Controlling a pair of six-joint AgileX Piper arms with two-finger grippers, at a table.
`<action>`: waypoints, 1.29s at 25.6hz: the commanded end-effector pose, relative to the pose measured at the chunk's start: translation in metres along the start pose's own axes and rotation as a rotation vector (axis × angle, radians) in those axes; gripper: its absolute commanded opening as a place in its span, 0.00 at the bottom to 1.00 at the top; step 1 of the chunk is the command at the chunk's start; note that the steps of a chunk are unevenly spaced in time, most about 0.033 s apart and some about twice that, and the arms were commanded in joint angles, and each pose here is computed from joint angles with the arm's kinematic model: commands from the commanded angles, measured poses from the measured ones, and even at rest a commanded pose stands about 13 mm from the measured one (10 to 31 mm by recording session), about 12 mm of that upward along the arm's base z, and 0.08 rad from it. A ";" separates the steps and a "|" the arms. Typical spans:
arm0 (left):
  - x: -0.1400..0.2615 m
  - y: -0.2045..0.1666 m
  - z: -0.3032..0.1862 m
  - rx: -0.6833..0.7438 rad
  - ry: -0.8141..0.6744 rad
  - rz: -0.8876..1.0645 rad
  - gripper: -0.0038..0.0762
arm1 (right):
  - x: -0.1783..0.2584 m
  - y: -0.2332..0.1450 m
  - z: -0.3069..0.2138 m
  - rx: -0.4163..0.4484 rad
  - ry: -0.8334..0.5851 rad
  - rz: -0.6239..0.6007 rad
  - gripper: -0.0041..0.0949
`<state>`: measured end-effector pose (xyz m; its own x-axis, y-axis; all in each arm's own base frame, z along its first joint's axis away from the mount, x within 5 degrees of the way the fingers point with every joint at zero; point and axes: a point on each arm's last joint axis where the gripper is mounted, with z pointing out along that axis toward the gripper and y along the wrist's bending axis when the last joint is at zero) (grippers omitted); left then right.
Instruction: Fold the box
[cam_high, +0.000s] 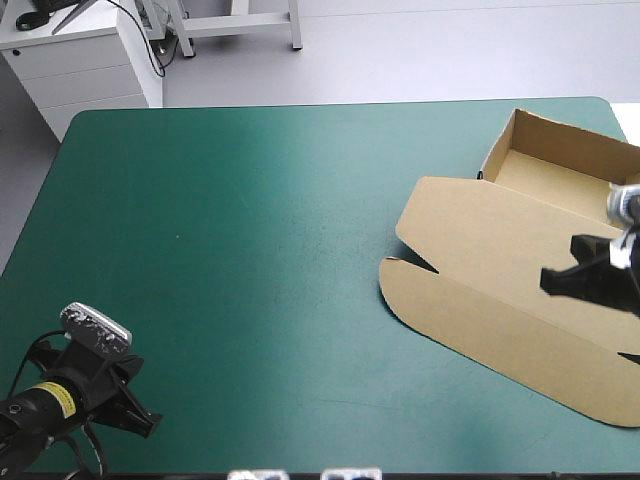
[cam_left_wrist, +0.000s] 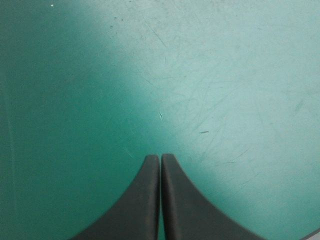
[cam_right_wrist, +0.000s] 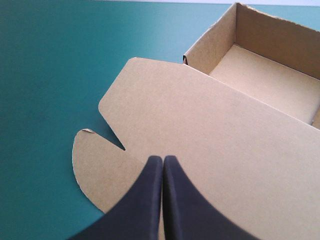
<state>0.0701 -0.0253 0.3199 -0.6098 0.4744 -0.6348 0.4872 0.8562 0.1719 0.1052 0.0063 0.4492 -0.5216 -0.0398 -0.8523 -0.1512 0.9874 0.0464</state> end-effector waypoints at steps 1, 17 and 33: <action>-0.008 0.001 -0.004 -0.002 -0.056 -0.015 0.04 | 0.031 0.019 -0.031 0.012 -0.128 -0.031 0.03; 0.032 -0.012 0.000 0.057 -0.181 -0.039 0.04 | 0.150 0.028 0.007 -0.068 -0.002 -0.072 0.02; 0.051 -0.016 0.005 0.060 -0.185 -0.048 0.04 | 0.179 0.023 0.031 -0.134 0.114 -0.154 0.02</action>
<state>0.0318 -0.0135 0.2705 -0.5503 0.4156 -0.7242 0.5058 0.8560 0.1069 0.0296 0.0262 0.2712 -0.6295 -0.2308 -0.7419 -0.3503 0.9366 0.0058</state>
